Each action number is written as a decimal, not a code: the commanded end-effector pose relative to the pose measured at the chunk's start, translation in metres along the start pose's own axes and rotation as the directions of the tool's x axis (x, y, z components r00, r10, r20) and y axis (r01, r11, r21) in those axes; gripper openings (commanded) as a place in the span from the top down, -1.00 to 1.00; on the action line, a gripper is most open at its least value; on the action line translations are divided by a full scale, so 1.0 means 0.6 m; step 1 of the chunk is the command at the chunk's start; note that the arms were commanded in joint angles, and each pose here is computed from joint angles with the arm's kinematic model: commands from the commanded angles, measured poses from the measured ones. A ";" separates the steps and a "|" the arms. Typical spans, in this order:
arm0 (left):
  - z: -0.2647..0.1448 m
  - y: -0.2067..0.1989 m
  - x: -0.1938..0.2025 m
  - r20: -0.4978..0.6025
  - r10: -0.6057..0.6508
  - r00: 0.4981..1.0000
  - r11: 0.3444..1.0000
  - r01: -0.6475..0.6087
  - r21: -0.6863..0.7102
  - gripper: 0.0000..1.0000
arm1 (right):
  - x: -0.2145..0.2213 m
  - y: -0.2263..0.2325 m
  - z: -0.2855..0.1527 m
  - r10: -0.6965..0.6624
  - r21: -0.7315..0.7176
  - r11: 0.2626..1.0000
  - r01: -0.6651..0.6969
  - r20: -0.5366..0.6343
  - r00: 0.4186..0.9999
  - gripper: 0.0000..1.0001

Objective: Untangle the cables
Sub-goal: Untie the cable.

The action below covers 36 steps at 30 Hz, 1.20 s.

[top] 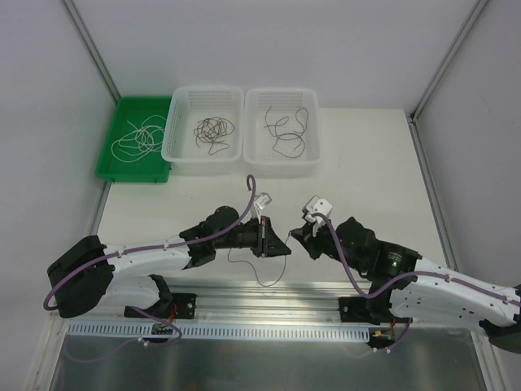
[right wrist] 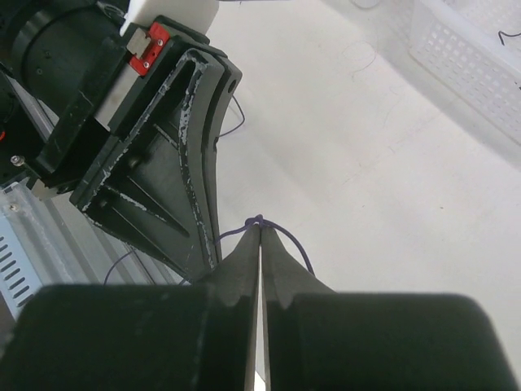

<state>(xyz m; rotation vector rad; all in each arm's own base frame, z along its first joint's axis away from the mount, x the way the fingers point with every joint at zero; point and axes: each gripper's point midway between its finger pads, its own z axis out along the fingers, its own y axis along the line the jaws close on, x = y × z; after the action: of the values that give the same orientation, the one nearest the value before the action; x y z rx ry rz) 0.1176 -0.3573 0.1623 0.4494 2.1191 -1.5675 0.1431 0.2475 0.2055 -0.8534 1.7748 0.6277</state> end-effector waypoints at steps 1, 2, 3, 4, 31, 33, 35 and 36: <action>0.001 -0.022 -0.019 0.021 -0.009 1.000 0.999 0.009 0.042 1.00 | -0.025 -0.006 -0.007 -0.004 0.013 1.000 0.003 0.064 0.998 0.99; 0.001 -0.024 -0.020 0.019 -0.009 1.000 0.999 0.008 0.045 1.00 | -0.021 -0.004 -0.006 -0.013 0.005 1.000 0.012 0.057 0.998 0.99; 0.001 -0.026 -0.022 0.022 -0.008 1.000 0.999 0.007 0.046 1.00 | -0.020 0.000 -0.006 -0.017 -0.005 1.000 0.018 0.052 0.998 0.99; 0.002 -0.025 -0.025 0.026 -0.007 1.000 0.999 0.006 0.044 1.00 | -0.019 0.006 -0.005 -0.021 -0.026 0.999 0.023 0.051 0.998 0.99; -0.030 -0.042 -0.080 0.111 0.148 0.983 0.988 -0.152 0.027 1.00 | 0.022 0.052 0.027 -0.122 -0.101 0.988 0.114 -0.069 0.990 0.99; -0.032 -0.050 -0.074 0.091 0.195 0.977 0.978 -0.201 0.054 1.00 | 0.020 0.042 0.030 -0.110 -0.065 0.992 0.106 -0.073 0.991 0.99; -0.029 -0.053 -0.069 0.070 0.208 0.976 0.974 -0.213 0.070 1.00 | 0.019 0.039 0.031 -0.110 -0.051 0.993 0.107 -0.075 0.991 0.99; -0.028 -0.054 -0.063 0.054 0.217 0.975 0.972 -0.221 0.084 1.00 | 0.016 0.038 0.031 -0.104 -0.050 0.994 0.101 -0.069 0.992 0.99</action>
<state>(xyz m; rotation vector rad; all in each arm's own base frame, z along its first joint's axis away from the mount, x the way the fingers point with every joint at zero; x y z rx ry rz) 0.1312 -0.3390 0.1620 0.5167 2.1181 -1.4452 0.1292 0.2718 0.1801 -1.0329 1.7753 0.5918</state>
